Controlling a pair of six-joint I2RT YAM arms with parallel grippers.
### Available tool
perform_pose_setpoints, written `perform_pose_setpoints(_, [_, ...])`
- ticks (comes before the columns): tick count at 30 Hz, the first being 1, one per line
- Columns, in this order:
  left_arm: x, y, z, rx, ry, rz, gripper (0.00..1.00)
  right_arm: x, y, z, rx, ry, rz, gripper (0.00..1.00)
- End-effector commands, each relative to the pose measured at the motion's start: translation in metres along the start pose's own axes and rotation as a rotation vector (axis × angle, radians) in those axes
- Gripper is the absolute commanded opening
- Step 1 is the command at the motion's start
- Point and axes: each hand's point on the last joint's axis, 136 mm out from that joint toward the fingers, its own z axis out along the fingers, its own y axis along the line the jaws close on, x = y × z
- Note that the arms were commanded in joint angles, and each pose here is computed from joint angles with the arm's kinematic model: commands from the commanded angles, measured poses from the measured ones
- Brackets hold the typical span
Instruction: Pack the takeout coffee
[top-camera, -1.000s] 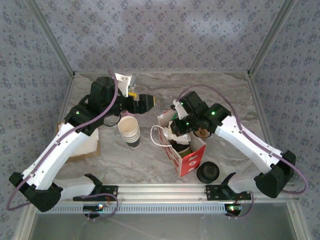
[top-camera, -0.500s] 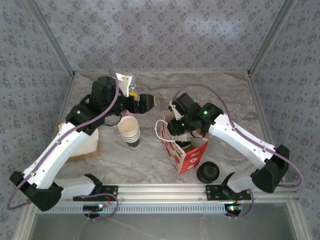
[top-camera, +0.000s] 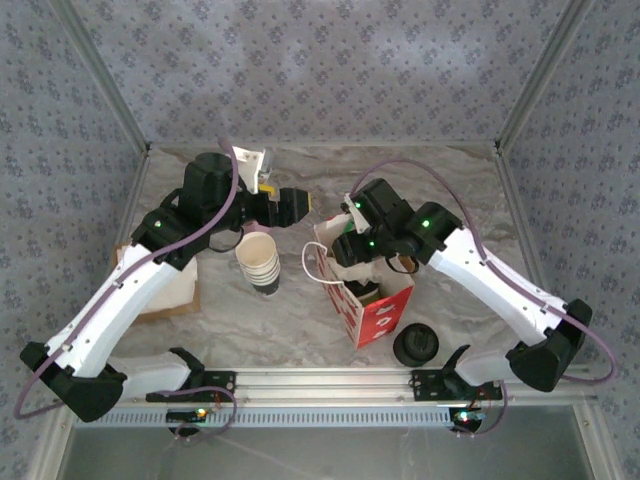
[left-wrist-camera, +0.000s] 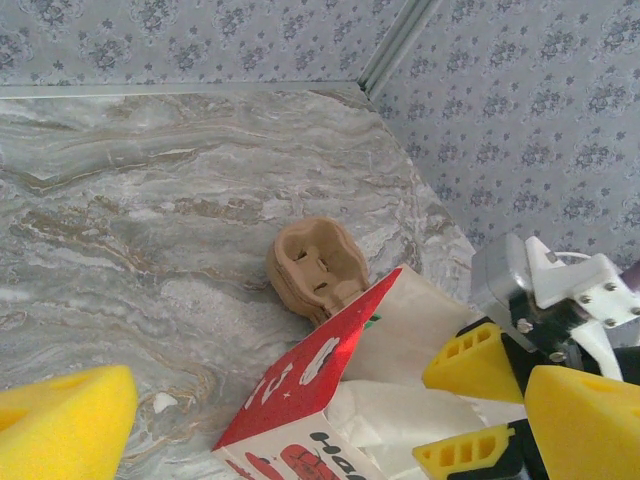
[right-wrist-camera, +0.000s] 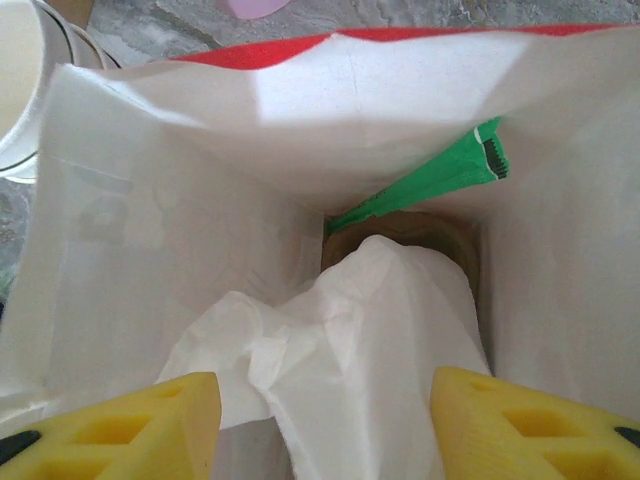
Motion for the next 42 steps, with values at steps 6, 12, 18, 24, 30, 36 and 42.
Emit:
perform_pose_setpoints(6, [-0.005, 0.003, -0.01, -0.019, -0.044, -0.011, 1.0, -0.021, 0.023, -0.053, -0.126, -0.154, -0.009, 0.66])
perform_pose_setpoints(12, [-0.008, 0.009, -0.018, -0.054, -0.075, -0.007, 0.99, -0.035, 0.028, -0.093, -0.174, -0.305, -0.031, 0.8])
perform_pose_setpoints(18, [-0.014, 0.016, -0.034, -0.106, -0.135, -0.001, 0.99, -0.04, 0.015, -0.125, -0.133, -0.425, -0.042, 0.87])
perform_pose_setpoints(24, [-0.002, 0.022, -0.044, -0.13, -0.123, -0.016, 0.99, -0.033, -0.012, -0.148, -0.056, -0.503, -0.006, 0.91])
perform_pose_setpoints(30, [0.041, 0.028, -0.043, -0.163, 0.031, -0.045, 0.91, -0.014, -0.056, -0.161, 0.055, -0.533, 0.136, 0.92])
perform_pose_setpoints(36, [0.083, 0.037, -0.043, -0.213, 0.155, -0.062, 0.58, 0.007, -0.103, -0.164, 0.172, -0.535, 0.317, 0.9])
perform_pose_setpoints(42, [0.103, 0.037, -0.036, -0.208, 0.209, -0.094, 0.33, 0.038, -0.141, -0.141, 0.241, -0.437, 0.514, 0.85])
